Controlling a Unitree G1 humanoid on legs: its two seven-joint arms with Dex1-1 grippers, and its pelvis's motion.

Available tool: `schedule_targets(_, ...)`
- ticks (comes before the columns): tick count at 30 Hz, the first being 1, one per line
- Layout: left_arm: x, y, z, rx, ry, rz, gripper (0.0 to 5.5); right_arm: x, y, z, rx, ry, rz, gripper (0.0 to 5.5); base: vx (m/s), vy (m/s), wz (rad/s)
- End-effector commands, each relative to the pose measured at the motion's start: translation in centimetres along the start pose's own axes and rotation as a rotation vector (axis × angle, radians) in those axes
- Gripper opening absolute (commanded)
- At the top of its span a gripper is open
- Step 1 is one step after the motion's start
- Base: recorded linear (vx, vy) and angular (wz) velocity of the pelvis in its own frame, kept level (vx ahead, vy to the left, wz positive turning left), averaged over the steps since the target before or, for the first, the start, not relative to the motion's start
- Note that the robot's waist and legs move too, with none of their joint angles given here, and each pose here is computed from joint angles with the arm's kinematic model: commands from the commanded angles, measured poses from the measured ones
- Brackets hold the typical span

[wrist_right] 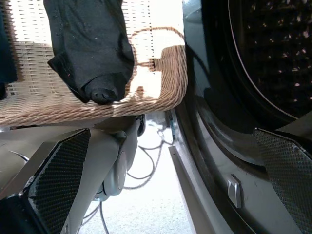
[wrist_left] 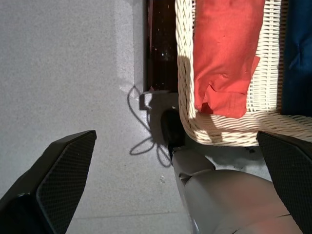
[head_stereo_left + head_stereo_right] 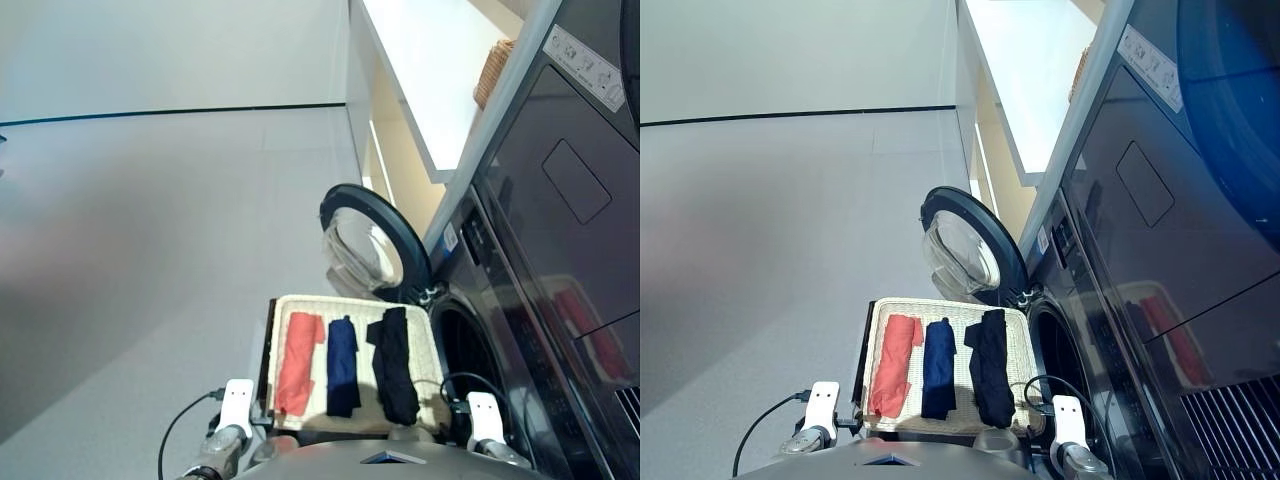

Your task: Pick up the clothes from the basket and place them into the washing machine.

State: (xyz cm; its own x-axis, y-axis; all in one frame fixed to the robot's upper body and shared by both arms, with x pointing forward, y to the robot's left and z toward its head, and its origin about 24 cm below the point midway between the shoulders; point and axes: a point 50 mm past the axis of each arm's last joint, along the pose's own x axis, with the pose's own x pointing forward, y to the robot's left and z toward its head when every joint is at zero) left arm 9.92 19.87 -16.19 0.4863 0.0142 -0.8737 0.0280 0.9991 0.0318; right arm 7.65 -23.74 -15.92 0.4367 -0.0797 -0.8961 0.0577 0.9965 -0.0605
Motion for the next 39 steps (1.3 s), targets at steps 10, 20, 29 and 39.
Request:
schedule_targets(10, 1.2, -1.6, 6.1, -0.01, -0.192, -0.055, 5.5, 0.7, -0.4, 3.4, -0.052, -0.093, -0.027, 5.5, 0.0, 0.0, 0.0)
schedule_targets(20, -2.6, -5.8, 14.9, -0.007, -0.642, -0.321, 5.5, -0.9, 0.8, 10.2, -0.168, -0.448, 0.054, 5.5, 0.0, 0.0, 0.0)
schedule_targets(29, -4.8, -6.7, 21.0, 0.055, -0.864, -0.266, 5.5, -7.6, 3.5, 20.7, -0.128, -0.991, 0.215, 5.5, -0.122, -0.013, -0.035)
schedule_targets(39, -5.2, -7.3, 26.1, 0.036, -0.969, -0.05, 5.5, -15.8, 9.6, 28.4, -0.212, -1.458, 0.385, 5.5, -0.102, -0.011, -0.062)
